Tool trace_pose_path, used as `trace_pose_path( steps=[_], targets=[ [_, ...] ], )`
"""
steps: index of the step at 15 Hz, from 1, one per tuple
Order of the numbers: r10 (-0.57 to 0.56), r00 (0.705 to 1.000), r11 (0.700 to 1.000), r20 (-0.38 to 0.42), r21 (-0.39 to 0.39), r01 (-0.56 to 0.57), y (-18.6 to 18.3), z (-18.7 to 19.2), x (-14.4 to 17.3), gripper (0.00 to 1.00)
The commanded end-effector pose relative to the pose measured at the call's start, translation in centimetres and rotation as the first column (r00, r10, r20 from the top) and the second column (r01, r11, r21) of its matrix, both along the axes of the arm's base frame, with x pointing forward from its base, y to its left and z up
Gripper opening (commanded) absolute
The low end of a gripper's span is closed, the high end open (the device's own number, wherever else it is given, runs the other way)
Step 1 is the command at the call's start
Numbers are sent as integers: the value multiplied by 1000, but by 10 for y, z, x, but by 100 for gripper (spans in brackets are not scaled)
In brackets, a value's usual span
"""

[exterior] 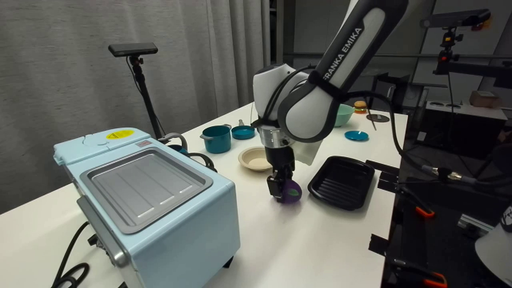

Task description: Pick up the purple plush toy from the bowl and put it on the table

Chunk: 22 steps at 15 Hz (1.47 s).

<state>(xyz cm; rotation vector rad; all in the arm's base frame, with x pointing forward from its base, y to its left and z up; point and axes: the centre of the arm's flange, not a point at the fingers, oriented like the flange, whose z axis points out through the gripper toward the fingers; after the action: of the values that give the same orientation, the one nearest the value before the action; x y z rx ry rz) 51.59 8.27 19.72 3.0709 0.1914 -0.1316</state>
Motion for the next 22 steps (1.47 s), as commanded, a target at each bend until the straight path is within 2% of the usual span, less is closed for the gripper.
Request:
trace_pose_path(
  steps=[1, 3, 11, 12, 15, 22],
  targets=[
    [28, 1000, 999, -12, -29, -28, 2, -5, -39, 99],
    [42, 999, 998, -1, -45, -42, 1, -3, -55, 100],
    [90, 986, 993, 141, -91, -78, -8, 37, -90, 100],
    [92, 992, 994, 88, -71, -86, -2, 18, -69, 100],
    [92, 989, 993, 112, -81, -84, -4, 30, -77, 100],
    [92, 990, 993, 111, -81, -84, -5, 30, -80, 100]
  ],
)
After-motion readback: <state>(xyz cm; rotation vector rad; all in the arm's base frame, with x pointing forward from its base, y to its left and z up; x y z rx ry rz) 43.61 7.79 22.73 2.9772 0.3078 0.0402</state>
